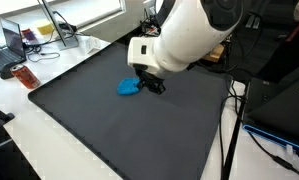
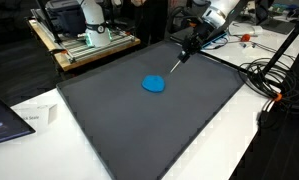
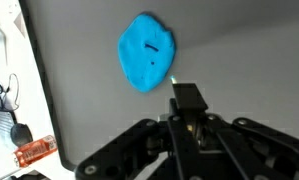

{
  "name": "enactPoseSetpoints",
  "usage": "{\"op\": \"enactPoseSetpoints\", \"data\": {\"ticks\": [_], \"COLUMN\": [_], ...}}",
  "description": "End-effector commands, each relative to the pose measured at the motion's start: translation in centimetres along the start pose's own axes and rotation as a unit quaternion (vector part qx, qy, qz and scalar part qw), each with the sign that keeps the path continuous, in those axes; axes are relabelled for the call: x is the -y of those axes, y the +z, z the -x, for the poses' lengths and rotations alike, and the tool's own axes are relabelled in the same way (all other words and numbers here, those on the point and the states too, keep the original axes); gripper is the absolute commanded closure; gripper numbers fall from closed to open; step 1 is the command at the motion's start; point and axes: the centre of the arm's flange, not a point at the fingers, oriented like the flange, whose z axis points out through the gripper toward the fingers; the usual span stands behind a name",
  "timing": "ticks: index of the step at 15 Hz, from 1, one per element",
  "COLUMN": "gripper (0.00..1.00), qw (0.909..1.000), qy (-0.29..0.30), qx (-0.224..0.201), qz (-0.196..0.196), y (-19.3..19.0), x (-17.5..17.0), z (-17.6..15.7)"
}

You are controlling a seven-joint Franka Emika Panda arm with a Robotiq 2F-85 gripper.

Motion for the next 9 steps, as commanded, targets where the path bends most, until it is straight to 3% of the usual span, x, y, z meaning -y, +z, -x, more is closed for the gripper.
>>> {"op": "enactPoseSetpoints", "data": {"ticks": [1,9], "gripper": [0.97,0.97], "qw": [0.9993,0.9940], "qy": [0.011,0.019], "qx": [0.019,0.058], "qz": [0.031,0.090], "y": [-0.4,0.4], "x": [2.7,5.2], "z": [-2.4,-2.9]}}
